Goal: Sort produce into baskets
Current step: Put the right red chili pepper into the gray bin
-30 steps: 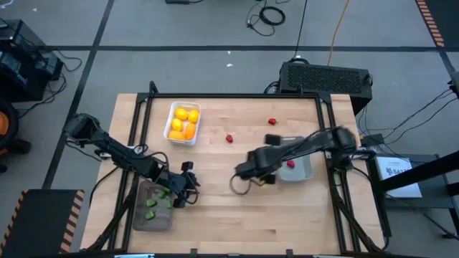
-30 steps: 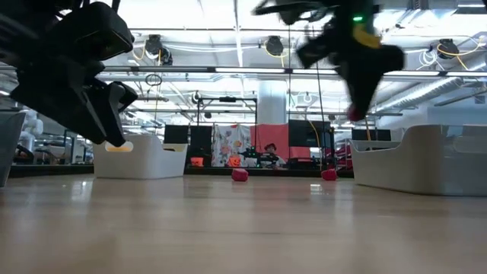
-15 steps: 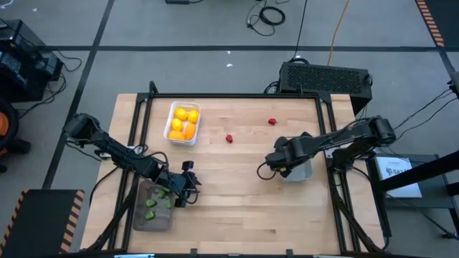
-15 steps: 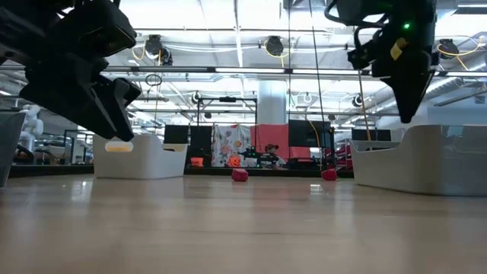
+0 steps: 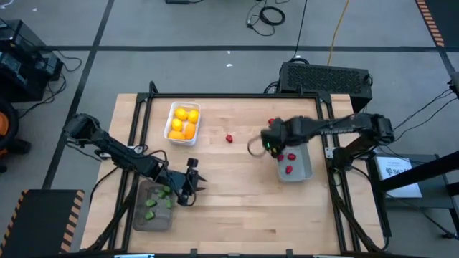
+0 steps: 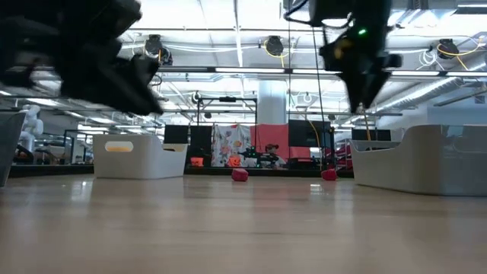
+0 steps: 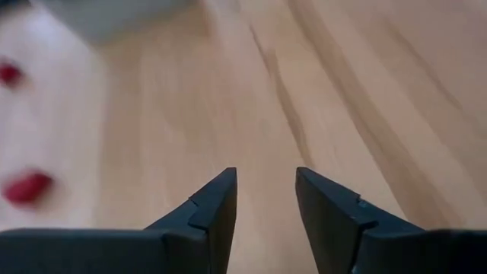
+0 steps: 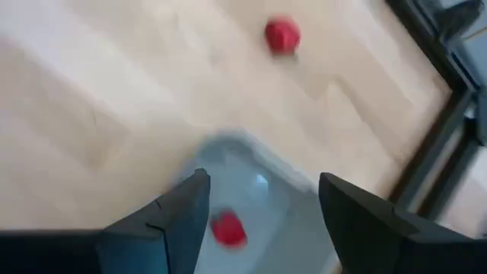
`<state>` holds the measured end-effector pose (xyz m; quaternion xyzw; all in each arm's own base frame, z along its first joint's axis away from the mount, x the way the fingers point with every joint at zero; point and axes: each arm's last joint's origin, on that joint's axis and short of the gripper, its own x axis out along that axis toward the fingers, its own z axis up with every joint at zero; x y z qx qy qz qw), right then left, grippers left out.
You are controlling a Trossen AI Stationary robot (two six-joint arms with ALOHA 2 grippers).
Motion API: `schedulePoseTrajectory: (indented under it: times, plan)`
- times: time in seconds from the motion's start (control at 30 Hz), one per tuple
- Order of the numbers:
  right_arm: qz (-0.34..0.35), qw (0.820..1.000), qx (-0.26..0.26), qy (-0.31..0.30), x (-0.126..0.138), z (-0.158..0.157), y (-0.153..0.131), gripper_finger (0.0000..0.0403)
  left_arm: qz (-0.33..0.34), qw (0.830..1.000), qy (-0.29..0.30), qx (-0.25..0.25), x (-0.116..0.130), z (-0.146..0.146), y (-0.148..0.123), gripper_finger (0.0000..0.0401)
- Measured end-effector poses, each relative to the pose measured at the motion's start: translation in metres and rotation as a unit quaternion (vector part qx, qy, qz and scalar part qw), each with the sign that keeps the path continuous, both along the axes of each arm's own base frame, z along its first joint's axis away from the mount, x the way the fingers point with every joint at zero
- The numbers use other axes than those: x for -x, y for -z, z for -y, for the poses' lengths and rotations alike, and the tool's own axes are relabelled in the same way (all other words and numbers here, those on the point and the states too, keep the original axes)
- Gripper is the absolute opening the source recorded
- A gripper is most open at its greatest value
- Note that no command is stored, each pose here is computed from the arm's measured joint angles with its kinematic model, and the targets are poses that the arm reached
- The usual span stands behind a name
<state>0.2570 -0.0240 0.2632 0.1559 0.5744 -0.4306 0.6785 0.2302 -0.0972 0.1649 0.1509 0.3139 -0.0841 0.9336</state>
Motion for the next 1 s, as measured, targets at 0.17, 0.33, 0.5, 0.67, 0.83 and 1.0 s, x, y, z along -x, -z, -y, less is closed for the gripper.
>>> schedulePoseTrajectory:
  times: [0.17, 0.33, 0.5, 0.67, 0.83, 1.0]
  plan:
    - [0.064, 0.997, -0.049, 0.015, -0.008, 0.054, 0.004, 0.0235, 0.076, 0.997, 0.019, -0.028, -0.013, -0.009, -0.012, 0.0144]
    - [0.114, 0.992, -0.044, -0.018, -0.008, 0.102, 0.015, 0.0235, 0.080, 0.996, -0.006, -0.047, -0.019, -0.028, -0.014, 0.0144]
    - [0.125, 0.990, -0.030, -0.052, -0.002, 0.132, 0.033, 0.0235, 0.033, 0.999, 0.000, -0.025, -0.018, -0.040, -0.007, 0.0144]
    - [0.106, 0.991, -0.059, -0.054, 0.001, 0.155, 0.064, 0.0235, 0.048, 0.999, 0.006, -0.010, -0.021, -0.043, -0.010, 0.0144]
    - [0.085, 0.990, -0.093, -0.067, -0.002, 0.167, 0.090, 0.0235, 0.048, 0.999, 0.018, -0.002, -0.021, -0.042, -0.010, 0.0144]
    - [0.046, 0.991, -0.104, -0.067, -0.005, 0.171, 0.113, 0.0235, 0.048, 0.999, 0.018, -0.002, -0.021, -0.042, -0.010, 0.0144]
